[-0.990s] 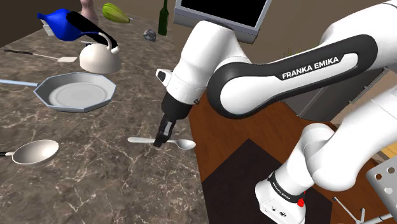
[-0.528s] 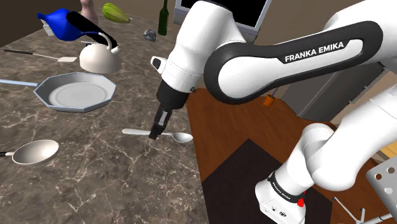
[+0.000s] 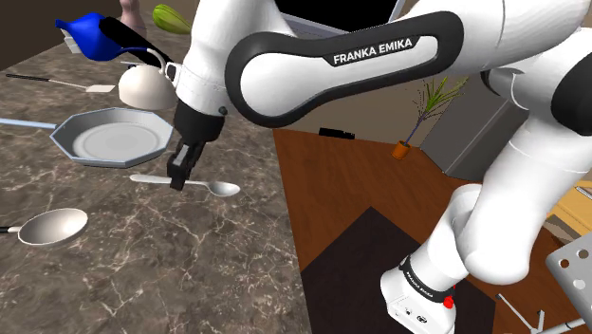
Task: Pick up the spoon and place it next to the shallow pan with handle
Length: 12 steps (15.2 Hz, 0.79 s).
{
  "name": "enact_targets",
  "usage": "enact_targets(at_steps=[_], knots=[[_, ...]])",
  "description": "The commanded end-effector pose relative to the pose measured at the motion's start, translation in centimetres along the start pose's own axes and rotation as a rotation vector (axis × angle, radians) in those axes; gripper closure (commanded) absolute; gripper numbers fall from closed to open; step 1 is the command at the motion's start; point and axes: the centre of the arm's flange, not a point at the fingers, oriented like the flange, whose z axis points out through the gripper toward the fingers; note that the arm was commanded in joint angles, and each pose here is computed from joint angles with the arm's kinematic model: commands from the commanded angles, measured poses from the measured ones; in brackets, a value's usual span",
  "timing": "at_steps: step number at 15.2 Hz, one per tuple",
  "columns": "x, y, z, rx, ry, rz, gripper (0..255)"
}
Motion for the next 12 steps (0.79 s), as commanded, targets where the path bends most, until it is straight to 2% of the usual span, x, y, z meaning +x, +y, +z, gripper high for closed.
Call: enact_targets(at_steps=[1, 11, 12], knots=[[2.5, 0.3, 0.5, -0.001, 0.0, 0.001, 255], [15.5, 2.3, 3.2, -0.001, 0.0, 0.001, 255], [15.4, 2.4, 3.7, -0.001, 0.0, 0.001, 255]])
